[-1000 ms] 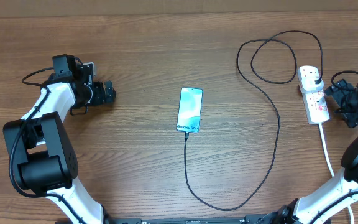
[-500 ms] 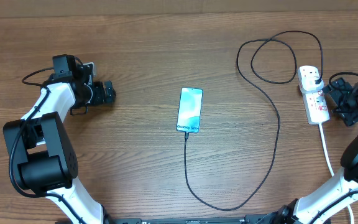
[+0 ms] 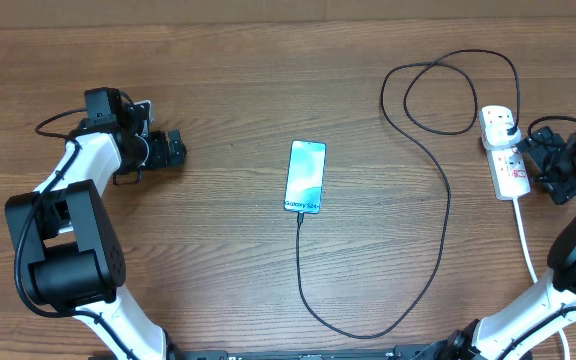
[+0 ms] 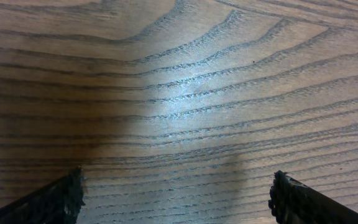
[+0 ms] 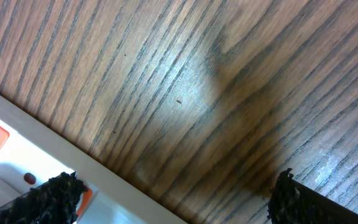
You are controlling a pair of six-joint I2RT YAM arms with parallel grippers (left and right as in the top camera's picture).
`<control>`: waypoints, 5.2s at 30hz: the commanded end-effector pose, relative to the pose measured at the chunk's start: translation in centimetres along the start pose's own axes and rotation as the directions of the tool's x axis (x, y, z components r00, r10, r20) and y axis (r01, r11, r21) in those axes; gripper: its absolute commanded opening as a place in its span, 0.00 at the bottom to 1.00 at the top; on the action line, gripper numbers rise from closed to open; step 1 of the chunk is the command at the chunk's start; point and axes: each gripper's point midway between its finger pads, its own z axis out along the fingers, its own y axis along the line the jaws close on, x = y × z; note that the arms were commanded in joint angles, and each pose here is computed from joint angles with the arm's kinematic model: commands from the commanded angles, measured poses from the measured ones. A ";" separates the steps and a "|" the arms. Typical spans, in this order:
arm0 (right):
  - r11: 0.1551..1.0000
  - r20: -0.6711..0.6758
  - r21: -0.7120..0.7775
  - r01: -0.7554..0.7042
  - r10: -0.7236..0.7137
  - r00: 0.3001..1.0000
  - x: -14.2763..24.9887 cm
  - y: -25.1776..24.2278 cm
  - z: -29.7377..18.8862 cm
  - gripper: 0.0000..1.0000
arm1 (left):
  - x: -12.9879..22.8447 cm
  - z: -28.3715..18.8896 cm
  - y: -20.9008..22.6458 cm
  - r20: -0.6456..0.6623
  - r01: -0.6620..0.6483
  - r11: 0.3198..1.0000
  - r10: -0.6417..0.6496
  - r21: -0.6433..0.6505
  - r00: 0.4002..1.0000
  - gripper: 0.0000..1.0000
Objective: Plug charger to phone and switch on socket
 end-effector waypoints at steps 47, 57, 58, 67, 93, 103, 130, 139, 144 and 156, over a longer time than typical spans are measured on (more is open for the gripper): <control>0.998 -0.106 0.027 0.055 -0.052 0.993 3.5 0.9 0.3 1.00 | -0.7 -0.8 0.0 0.026 0.008 1.000 -0.008 -0.007 1.000 1.00; 0.997 -0.112 0.026 0.079 -0.076 0.991 3.7 0.8 0.3 1.00 | -0.7 -0.8 0.0 0.026 0.008 1.000 -0.008 -0.007 1.000 1.00; 0.997 -0.110 0.025 0.079 -0.076 0.991 3.6 0.9 0.3 1.00 | -0.7 -0.8 0.0 0.026 0.008 1.000 -0.008 -0.007 1.000 1.00; 0.997 -0.078 0.023 0.080 -0.078 0.994 2.9 1.0 0.4 1.00 | -0.7 -0.8 0.0 0.026 0.008 1.000 -0.008 -0.007 1.000 1.00; 0.994 -0.135 0.044 0.101 -0.094 0.986 4.0 0.1 0.0 1.00 | -0.7 -0.8 0.0 0.026 0.008 1.000 -0.008 -0.007 1.000 1.00; 0.990 0.008 -0.036 0.138 -0.138 0.990 1.3 1.3 -7.1 0.99 | -0.7 -0.8 0.0 0.026 0.008 1.000 -0.008 -0.007 1.000 1.00; 0.973 0.006 -0.057 0.222 -0.222 0.975 2.3 2.9 -6.7 1.00 | -0.7 -0.8 0.0 0.026 0.008 1.000 -0.008 -0.007 1.000 1.00; 0.973 0.006 -0.057 0.222 -0.222 0.975 2.3 2.9 -6.7 1.00 | -0.7 -0.8 0.0 0.026 0.008 1.000 -0.008 -0.007 1.000 1.00; 0.973 0.006 -0.057 0.222 -0.222 0.975 2.3 2.9 -6.7 1.00 | -0.7 -0.8 0.0 0.026 0.008 1.000 -0.008 -0.007 1.000 1.00; 0.973 0.006 -0.057 0.222 -0.222 0.975 2.3 2.9 -6.7 1.00 | -0.4 -0.4 0.1 0.015 0.011 1.000 -0.011 -0.007 1.000 1.00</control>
